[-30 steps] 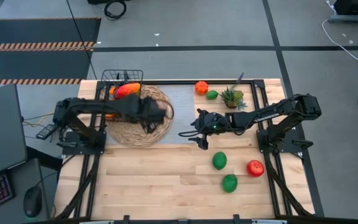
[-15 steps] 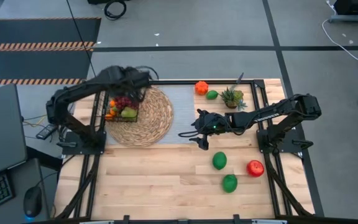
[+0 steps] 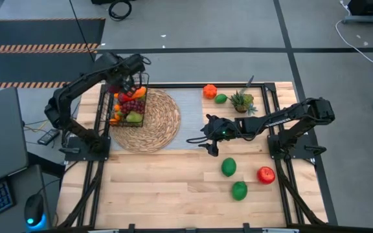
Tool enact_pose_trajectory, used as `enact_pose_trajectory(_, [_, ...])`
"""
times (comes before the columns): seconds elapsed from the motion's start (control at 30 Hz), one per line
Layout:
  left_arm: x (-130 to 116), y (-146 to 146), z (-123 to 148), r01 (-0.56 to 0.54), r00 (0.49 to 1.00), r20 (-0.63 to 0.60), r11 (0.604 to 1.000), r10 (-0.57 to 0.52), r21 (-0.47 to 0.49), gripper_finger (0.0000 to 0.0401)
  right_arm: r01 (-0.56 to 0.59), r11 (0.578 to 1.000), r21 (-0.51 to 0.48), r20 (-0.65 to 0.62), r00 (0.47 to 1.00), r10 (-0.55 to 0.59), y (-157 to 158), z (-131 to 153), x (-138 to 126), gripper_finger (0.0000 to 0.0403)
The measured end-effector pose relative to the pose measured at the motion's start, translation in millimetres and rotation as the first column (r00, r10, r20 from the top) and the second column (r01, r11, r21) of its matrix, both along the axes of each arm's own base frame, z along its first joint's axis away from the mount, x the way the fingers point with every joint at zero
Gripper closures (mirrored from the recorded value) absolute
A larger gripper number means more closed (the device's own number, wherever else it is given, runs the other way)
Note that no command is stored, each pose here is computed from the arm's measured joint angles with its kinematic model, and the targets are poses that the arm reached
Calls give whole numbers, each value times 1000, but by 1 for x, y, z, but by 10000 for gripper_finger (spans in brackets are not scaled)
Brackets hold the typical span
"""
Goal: Build produce basket
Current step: Put the dark red apple into the wire basket, then put the middle green lime into the wire basket
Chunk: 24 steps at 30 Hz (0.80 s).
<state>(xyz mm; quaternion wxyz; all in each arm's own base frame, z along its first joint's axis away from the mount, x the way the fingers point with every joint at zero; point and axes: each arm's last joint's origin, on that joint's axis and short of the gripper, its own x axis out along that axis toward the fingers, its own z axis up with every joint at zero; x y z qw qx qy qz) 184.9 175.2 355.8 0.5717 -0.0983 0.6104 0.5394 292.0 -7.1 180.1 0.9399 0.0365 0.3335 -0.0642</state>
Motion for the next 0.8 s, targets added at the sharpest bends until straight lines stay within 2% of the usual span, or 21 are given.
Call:
enact_pose_trajectory(0.2, [-18,7,-54,-62,984,-176,987,36,-145,28,1,1000,0,-3,1000,-1,0,-1,-1,38])
enact_pose_trajectory(0.3, [-28,7,-77,-93,964,-263,981,45,-173,8,1,1000,0,-3,1000,-1,0,-1,-1,38])
enact_pose_trajectory(0.4, [-33,6,-89,-105,946,-320,977,41,-184,4,-2,1000,-5,1,1000,2,0,-1,0,38])
enact_pose_trajectory(0.57, [-32,4,-85,-94,944,-328,978,29,-185,4,10,999,-36,33,999,-9,-2,2,2,38])
enact_pose_trajectory(0.8, [-8,0,-47,7,977,-212,996,-26,-88,5,27,999,-38,50,998,-25,-7,3,2,38])
